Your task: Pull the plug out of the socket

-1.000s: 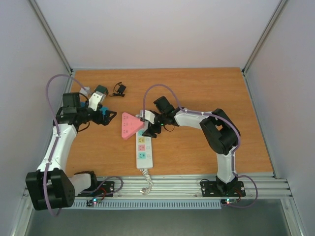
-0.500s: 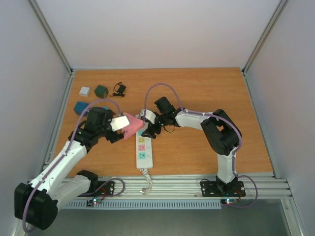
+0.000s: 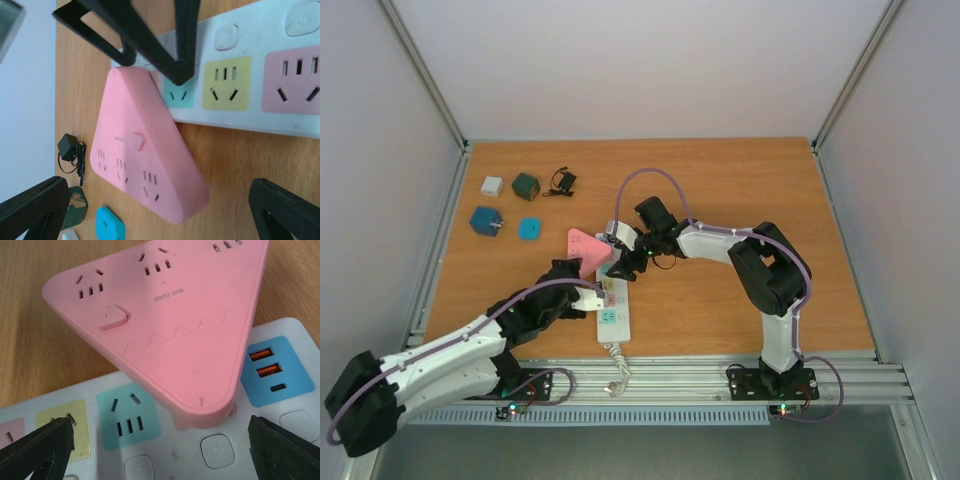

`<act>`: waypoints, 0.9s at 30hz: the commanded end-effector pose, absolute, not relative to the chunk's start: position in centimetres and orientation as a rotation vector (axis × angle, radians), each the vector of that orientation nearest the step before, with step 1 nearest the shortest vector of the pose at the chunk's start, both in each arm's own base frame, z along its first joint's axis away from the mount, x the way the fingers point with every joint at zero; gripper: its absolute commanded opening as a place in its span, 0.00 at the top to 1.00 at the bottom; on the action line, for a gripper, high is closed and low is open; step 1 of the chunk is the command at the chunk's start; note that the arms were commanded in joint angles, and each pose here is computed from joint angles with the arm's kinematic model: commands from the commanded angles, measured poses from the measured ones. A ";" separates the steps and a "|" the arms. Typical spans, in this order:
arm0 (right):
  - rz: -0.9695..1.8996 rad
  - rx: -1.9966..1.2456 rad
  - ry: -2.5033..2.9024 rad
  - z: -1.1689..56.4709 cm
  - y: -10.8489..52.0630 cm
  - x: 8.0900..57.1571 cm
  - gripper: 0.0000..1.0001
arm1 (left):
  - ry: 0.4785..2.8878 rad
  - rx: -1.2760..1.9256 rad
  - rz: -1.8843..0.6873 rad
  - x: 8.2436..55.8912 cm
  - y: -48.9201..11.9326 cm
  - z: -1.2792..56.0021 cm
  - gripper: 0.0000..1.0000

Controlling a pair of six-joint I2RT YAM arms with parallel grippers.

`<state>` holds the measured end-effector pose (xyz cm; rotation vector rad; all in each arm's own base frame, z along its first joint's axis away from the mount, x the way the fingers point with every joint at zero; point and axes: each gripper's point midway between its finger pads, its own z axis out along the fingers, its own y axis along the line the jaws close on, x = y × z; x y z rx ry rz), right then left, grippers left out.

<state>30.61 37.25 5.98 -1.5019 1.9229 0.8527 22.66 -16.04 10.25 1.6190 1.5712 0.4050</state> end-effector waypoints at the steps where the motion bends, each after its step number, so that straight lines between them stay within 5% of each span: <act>1: 0.881 -1.488 1.945 6.0 36.9 30.1 0.04 | 1.534 1.528 0.524 24.4 -16.7 10.5 0.01; 13: 0.894 -1.492 1.961 4.5 36.9 29.9 0.04 | 1.523 1.413 0.749 26.4 -15.7 7.7 0.09; 27: 0.868 -1.537 1.990 2.2 36.4 29.6 0.04 | 1.481 1.300 0.818 28.0 -16.1 7.5 0.39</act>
